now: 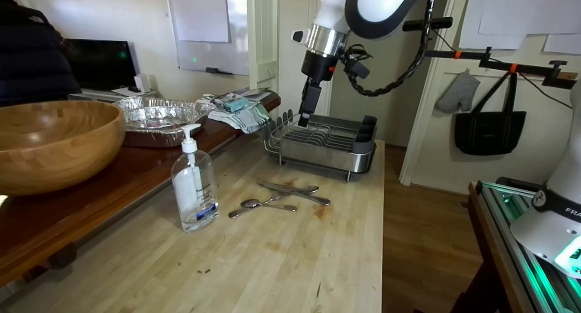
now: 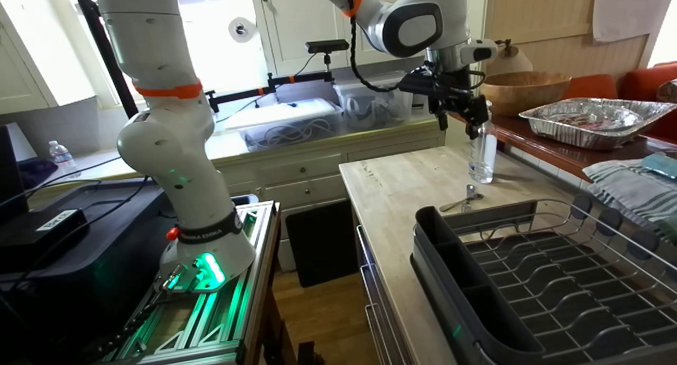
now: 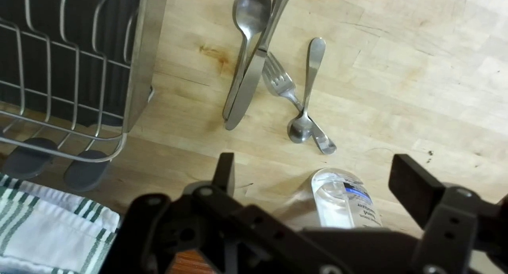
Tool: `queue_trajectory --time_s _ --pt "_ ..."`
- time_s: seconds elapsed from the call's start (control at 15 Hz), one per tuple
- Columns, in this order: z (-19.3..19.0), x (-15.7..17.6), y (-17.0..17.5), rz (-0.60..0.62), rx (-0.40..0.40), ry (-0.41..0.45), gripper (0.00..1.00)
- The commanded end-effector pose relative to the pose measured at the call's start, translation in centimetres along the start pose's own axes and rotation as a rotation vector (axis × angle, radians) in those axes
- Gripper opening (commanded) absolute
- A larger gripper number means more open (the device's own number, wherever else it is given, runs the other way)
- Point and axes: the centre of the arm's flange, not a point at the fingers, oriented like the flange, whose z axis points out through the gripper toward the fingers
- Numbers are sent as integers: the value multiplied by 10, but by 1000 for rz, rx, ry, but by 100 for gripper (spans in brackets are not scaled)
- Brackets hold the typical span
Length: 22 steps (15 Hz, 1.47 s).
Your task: Put one silver spoon on the dishrack.
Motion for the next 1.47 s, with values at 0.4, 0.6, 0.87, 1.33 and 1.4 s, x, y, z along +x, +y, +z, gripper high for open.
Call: queue_trajectory --time_s 0.4,0.6,0.87,1.33,1.4 --pt "39 15 -13 60 60 -36 100" --pt "74 22 -29 86 119 -53 100" --pt "128 31 -34 153 160 -47 100" --pt "198 51 -15 137 177 -31 100" --pt "205 53 -14 131 181 -31 100"
